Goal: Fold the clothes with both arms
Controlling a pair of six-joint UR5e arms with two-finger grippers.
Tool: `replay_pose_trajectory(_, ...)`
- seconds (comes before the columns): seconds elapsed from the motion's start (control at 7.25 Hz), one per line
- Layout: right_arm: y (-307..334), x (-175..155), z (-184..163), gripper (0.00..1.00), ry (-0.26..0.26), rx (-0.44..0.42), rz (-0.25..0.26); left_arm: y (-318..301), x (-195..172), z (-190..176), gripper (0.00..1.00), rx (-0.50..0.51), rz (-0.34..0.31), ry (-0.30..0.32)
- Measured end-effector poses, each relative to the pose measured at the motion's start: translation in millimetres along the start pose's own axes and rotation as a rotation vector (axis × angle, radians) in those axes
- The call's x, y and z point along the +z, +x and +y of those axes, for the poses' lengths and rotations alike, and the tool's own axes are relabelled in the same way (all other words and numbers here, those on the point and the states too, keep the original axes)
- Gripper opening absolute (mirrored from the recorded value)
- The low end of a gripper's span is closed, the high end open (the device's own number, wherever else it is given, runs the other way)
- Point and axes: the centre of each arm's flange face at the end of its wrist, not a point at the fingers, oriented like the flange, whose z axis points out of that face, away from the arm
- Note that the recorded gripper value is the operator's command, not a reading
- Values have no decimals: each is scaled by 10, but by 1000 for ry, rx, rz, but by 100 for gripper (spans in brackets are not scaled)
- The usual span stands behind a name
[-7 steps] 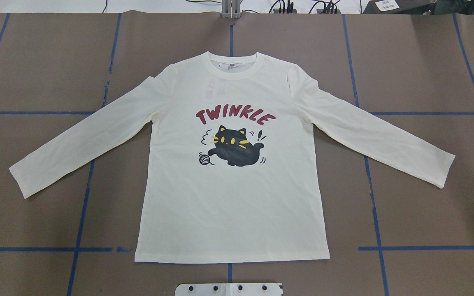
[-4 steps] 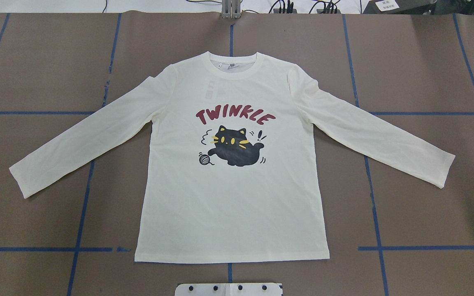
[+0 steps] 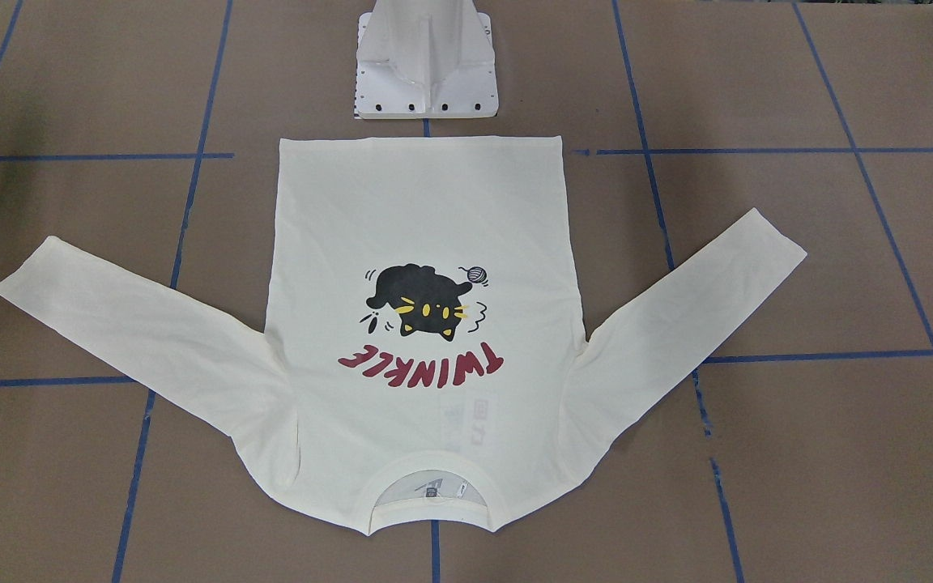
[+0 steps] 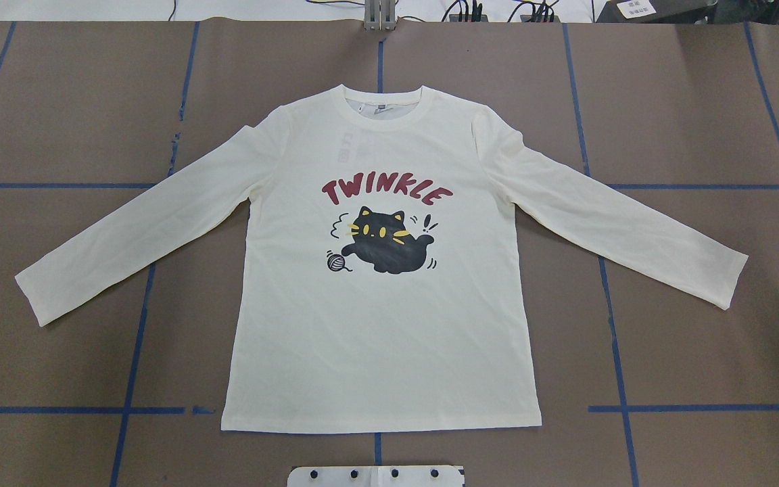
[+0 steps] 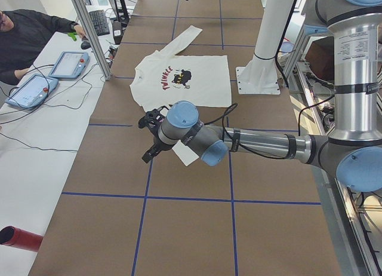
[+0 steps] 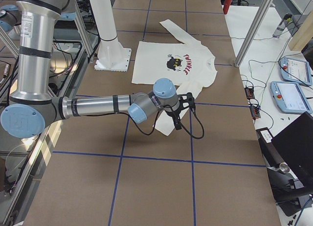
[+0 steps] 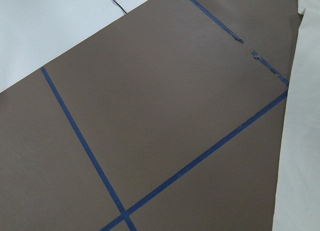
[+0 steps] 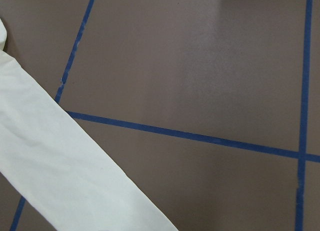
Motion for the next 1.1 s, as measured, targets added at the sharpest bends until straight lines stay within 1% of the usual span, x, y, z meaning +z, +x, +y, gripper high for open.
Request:
replay_pose_trajectory(0.14, -36, 312, 149, 79, 37, 31, -12, 2, -2, 2, 100, 1, 0, 0)
replay_pose_trajectory(0.28, -10, 584, 308, 77, 64, 54, -25, 6, -6, 0, 100, 2, 0, 1)
replay_pose_trajectory(0.41, 22, 827, 461, 77, 70, 69, -27, 10, -10, -3, 100, 4, 0, 3)
replay_pose_trajectory(0.69, 35, 1211, 690, 77, 51, 59, 12, 12, -12, -3, 100, 6, 0, 4)
replay_pose_trajectory(0.83, 56, 1342, 777, 75, 37, 54, 32, 12, -12, -2, 100, 6, 0, 4)
replay_pose_trajectory(0.97, 60, 1419, 832, 67, 26, 50, 42, 13, -12, -3, 100, 6, 0, 4)
replay_pose_trajectory(1.1, 43, 1468, 870, 61, 16, 44, 43, 14, -14, -4, 100, 6, 0, 4)
